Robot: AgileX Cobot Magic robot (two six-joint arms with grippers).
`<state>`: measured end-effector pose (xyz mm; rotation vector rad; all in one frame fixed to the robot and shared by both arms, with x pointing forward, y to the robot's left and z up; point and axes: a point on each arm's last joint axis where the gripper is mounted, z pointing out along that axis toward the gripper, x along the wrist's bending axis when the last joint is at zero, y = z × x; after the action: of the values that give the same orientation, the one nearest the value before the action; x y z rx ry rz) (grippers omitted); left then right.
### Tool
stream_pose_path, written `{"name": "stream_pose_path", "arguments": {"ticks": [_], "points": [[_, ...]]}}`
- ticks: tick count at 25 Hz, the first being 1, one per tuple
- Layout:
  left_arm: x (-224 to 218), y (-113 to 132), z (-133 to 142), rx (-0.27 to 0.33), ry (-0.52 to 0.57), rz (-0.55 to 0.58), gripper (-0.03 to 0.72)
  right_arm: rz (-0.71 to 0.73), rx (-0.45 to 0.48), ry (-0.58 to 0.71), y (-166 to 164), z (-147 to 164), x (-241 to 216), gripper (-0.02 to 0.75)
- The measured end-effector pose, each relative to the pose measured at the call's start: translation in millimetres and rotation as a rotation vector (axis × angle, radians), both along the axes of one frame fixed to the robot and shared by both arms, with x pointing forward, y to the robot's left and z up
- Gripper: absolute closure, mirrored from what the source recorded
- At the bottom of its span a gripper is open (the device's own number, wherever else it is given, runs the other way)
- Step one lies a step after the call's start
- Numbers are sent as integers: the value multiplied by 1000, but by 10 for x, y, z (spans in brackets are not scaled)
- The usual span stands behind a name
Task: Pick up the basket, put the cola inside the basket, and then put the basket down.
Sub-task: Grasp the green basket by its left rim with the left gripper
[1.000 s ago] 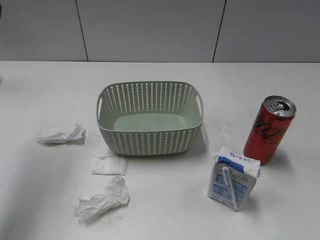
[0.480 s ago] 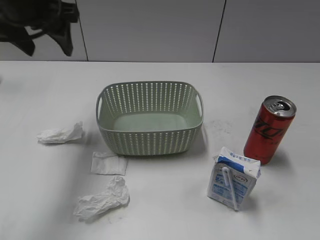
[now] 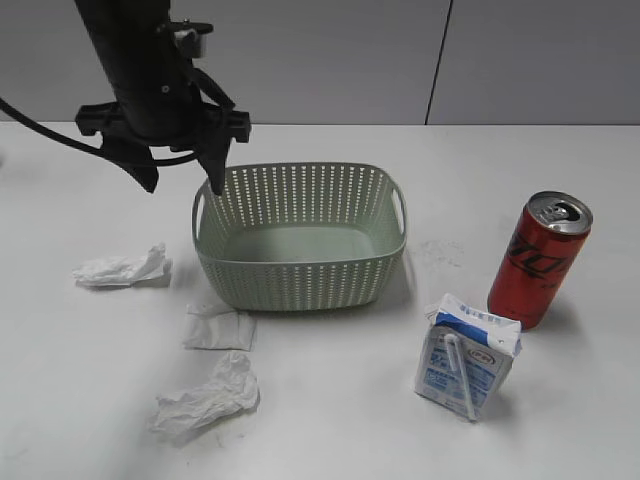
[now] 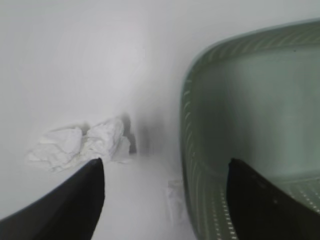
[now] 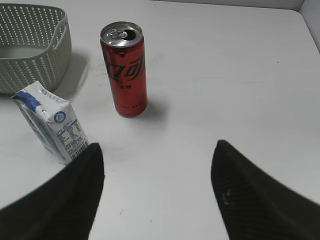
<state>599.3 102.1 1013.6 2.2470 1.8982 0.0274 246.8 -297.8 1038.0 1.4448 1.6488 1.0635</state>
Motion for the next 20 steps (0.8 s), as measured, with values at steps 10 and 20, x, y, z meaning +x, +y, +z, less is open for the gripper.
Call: {"name": "stream_pose_path", "arguments": {"ticks": [10, 20], "points": [[69, -195, -477, 14, 68, 18, 114, 0, -1, 0, -1, 0, 0, 229], [116, -224, -691, 15, 97, 90, 141, 0, -1, 0, -1, 0, 0, 229]]}}
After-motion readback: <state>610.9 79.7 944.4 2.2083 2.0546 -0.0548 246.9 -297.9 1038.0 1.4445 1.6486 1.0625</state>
